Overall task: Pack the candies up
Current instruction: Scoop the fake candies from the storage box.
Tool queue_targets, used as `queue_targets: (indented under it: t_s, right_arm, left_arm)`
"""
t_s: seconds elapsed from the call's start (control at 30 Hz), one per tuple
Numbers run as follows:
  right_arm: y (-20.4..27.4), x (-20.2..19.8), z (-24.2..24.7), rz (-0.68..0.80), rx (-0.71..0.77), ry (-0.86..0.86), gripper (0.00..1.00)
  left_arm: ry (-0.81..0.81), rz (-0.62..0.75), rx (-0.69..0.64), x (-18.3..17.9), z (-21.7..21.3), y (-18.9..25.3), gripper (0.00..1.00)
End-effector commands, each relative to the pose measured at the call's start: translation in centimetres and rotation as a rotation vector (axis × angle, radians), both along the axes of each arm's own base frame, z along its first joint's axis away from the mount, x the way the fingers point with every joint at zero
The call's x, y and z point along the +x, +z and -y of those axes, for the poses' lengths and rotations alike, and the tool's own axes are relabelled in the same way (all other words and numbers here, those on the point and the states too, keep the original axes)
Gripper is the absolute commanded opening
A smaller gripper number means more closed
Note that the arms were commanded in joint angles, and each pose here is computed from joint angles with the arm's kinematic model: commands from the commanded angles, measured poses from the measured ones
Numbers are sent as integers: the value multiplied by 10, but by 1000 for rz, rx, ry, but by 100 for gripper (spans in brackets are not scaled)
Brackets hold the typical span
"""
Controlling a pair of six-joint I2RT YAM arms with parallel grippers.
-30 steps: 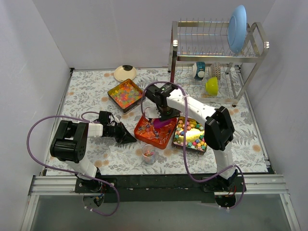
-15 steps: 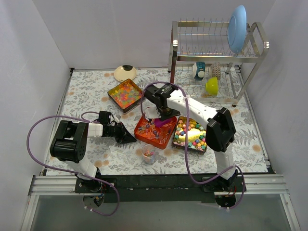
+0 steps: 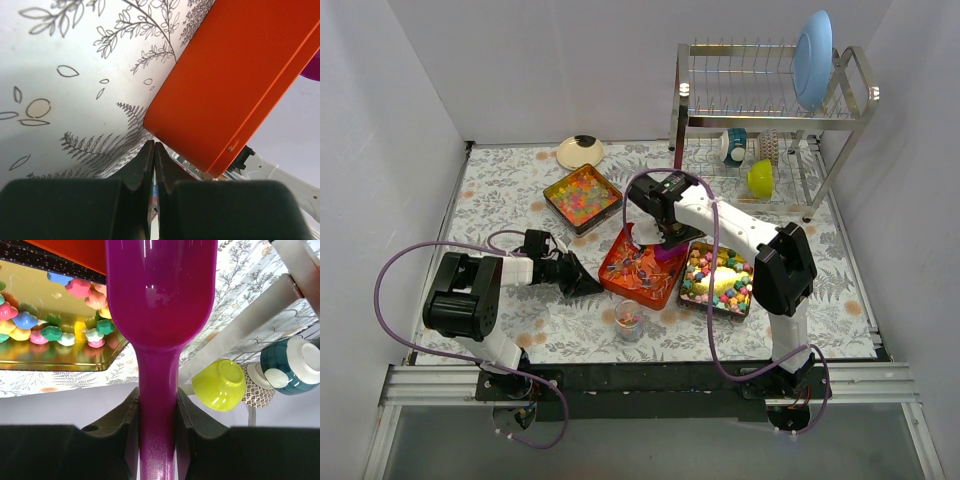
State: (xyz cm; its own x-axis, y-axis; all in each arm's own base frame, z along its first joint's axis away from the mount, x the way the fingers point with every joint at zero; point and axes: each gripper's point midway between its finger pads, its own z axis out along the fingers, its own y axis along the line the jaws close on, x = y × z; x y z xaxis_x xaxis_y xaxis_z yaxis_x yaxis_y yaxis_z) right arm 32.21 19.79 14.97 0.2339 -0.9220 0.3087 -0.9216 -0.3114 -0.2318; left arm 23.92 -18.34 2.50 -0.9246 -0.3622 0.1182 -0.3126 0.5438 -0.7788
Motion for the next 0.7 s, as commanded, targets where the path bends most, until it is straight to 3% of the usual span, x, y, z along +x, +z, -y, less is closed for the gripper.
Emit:
queue_targets:
  t_s: [0.0,0.67]
  right_arm:
    - [-5,4,5,-19,-72,60,1]
    - [-77,-27,-88,-162,62,181,1]
  left_arm:
    - [6,50,-6,5,1,9,0]
    - [-27,-4,8,10,7,-10,0]
